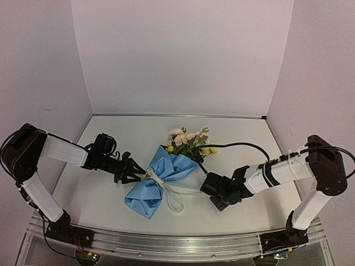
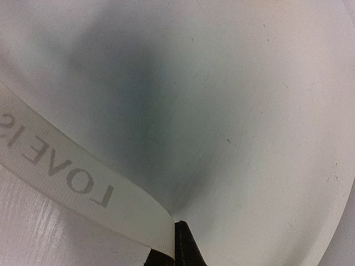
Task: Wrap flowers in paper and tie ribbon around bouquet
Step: Adjust the ribbon on the folded bouquet, then tie the half-tied ribbon around the folded bouquet.
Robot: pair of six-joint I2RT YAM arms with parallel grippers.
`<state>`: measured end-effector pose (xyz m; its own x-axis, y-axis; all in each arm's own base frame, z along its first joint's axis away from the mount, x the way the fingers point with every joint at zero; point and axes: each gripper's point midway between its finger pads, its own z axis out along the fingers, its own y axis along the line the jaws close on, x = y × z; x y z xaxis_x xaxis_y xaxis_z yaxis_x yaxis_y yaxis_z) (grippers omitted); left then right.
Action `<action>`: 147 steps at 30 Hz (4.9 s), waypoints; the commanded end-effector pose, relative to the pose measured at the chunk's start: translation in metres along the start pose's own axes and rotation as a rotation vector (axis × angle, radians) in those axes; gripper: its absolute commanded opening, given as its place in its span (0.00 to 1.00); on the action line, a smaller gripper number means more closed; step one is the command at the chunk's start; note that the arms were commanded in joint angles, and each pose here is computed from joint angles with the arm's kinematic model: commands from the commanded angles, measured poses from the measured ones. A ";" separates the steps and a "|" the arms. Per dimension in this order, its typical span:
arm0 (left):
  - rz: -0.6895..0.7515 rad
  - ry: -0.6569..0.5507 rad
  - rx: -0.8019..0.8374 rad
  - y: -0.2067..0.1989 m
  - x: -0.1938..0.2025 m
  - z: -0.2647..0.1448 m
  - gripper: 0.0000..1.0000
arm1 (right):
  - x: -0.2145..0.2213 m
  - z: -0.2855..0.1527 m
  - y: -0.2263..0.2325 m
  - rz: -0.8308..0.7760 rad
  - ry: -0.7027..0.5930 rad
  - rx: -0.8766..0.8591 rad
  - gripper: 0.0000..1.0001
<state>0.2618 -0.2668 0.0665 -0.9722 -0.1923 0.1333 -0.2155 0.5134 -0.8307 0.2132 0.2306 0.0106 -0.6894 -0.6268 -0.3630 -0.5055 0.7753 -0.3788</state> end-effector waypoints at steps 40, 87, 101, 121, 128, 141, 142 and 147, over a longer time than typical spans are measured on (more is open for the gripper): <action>0.237 -0.084 0.036 -0.018 0.002 -0.009 0.45 | 0.014 0.003 -0.068 0.229 0.112 0.238 0.00; 0.403 -0.418 -0.265 -0.013 -0.028 -0.042 0.00 | -0.032 0.001 -0.051 0.311 0.112 0.025 0.28; 0.357 -0.275 -0.231 0.002 0.014 0.018 0.00 | -0.053 -0.054 0.037 0.407 -0.058 -0.288 0.56; 0.402 -0.310 -0.202 -0.036 0.040 0.033 0.00 | -0.033 -0.048 0.055 0.533 -0.072 -0.287 0.57; 0.441 -0.379 -0.222 -0.046 0.033 0.016 0.00 | -0.047 -0.047 0.068 0.527 -0.069 -0.298 0.56; 0.461 -0.519 -0.315 -0.044 -0.005 -0.024 0.00 | -0.041 -0.031 0.060 0.500 0.001 -0.189 0.08; 0.459 -0.524 -0.325 -0.042 -0.009 -0.026 0.00 | -0.040 -0.030 0.056 0.496 0.009 -0.177 0.03; 0.449 -0.529 -0.351 -0.031 -0.023 -0.034 0.00 | -0.036 -0.029 0.031 0.464 0.026 -0.102 0.00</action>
<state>0.2737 -0.2578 0.0918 -0.8447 -0.2365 -0.4802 0.0654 0.8447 -0.5312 0.1939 0.3004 0.0259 -0.8790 -0.1829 -0.4404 -0.2065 0.9784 0.0058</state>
